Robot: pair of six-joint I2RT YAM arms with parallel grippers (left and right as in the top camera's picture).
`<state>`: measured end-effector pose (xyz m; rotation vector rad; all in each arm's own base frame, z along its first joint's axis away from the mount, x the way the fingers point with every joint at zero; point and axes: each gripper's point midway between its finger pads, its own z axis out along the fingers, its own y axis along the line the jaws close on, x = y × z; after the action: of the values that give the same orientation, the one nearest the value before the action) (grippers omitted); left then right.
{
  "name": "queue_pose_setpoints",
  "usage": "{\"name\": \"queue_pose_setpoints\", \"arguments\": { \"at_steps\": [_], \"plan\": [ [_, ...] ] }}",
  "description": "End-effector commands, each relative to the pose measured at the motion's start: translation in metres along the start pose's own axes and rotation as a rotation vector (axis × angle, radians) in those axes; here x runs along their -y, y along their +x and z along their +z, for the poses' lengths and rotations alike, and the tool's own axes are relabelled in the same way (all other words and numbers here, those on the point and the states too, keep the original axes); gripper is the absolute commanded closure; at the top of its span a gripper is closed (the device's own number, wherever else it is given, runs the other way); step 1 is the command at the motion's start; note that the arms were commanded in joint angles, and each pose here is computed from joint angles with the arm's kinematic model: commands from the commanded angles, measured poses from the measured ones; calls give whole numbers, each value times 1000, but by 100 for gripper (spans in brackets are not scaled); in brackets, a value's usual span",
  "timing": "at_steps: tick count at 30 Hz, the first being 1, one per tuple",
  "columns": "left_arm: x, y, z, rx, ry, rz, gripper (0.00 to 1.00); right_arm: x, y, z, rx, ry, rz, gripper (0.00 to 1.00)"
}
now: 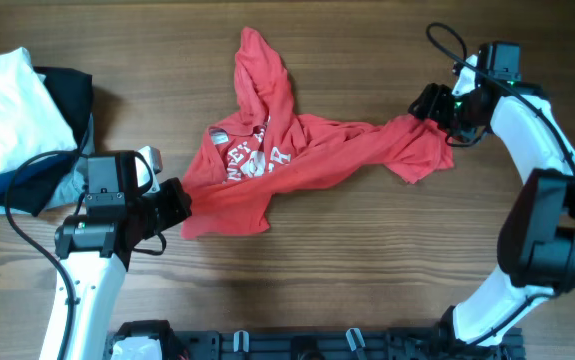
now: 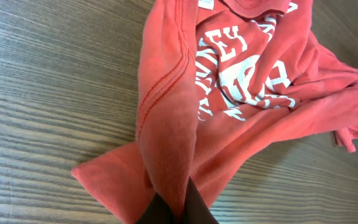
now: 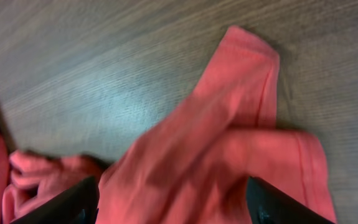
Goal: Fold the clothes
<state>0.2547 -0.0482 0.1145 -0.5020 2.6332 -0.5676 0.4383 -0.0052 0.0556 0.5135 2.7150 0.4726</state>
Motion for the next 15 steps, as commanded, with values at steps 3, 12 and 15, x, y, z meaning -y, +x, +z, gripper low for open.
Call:
{"name": "queue_pose_setpoints", "arguments": {
  "at_steps": [3, 12, 15],
  "plan": [
    [-4, -2, -2, 2, -21, -23, 96, 9, -3, 29, -3, 14, 103, 25],
    [-6, 2, -2, -12, -28, -29, 96, 10, -13, 37, 32, 4, 143, 89],
    [-6, 2, -2, -13, -28, -29, 96, 10, -13, 37, 35, 3, 141, 96]
  ]
}}
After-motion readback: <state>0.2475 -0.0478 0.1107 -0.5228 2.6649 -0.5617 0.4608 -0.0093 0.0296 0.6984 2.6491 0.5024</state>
